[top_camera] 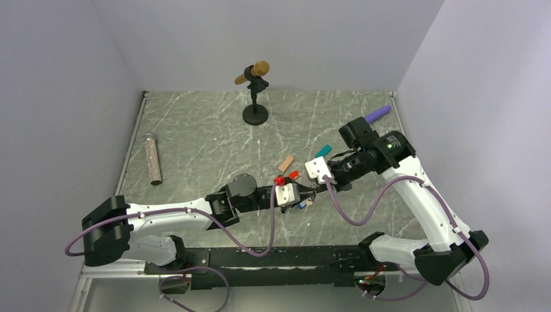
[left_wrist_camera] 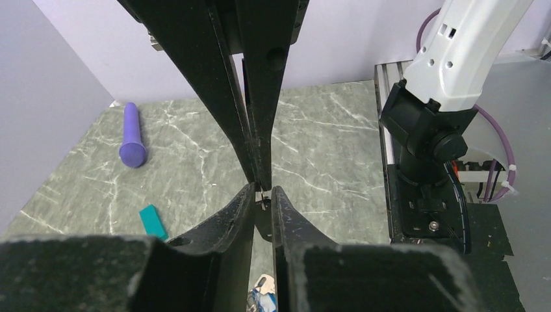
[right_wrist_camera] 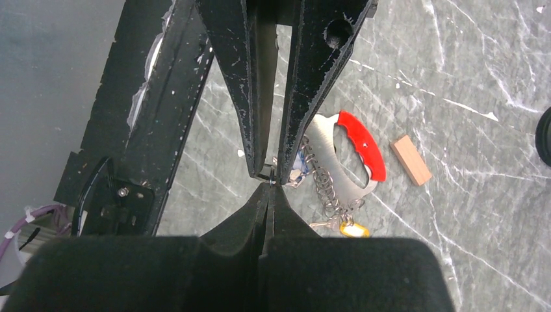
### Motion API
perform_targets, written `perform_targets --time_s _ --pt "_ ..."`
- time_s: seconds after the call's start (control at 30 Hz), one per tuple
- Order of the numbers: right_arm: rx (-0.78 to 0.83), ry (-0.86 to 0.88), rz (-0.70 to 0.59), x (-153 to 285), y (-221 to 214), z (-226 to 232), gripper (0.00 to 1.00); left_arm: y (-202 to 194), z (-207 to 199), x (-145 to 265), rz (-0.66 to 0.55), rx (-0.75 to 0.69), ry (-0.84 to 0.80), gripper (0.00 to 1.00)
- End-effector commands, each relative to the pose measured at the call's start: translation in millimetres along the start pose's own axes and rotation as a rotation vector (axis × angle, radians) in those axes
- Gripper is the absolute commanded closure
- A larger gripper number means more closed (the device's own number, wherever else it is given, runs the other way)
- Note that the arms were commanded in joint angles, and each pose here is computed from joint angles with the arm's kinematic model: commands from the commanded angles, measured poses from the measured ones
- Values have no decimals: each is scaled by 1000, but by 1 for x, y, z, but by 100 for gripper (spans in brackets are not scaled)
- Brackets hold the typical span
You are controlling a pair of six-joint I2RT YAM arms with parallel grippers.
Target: Put the keys on the keyring
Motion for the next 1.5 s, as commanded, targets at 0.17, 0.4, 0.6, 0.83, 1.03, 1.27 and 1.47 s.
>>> perform_targets --time_s 0.17,0.4,0.6,0.83,1.03,1.27,1.47 --pt "49 -38 -41 8 15 -5 100 19 -1 -7 -38 -13 -15 83" --pt "49 -39 -45 9 17 -5 100 15 1 -6 -18 -20 -5 84" --pt "49 -39 -48 9 18 -5 100 12 4 -7 14 -19 14 84" --pt "48 -41 -47 9 17 -5 100 10 9 -8 41 -12 50 83" --pt "49 -45 -46 9 18 -5 100 10 13 -8 52 -11 72 83" --pt "49 -47 -50 9 18 -5 100 9 12 -10 56 -3 73 84" --pt "45 -42 -56 8 18 -4 100 12 12 -10 42 4 71 90"
Point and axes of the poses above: each gripper's point midway between its finger pads, its own x axis back along the fingers, its own z axis along the line the jaws close on, y = z × x, the point moved 4 cm from there along x, back along the fingers, and after that the axes turned 6 degrees about x, right-handed, at the moved point
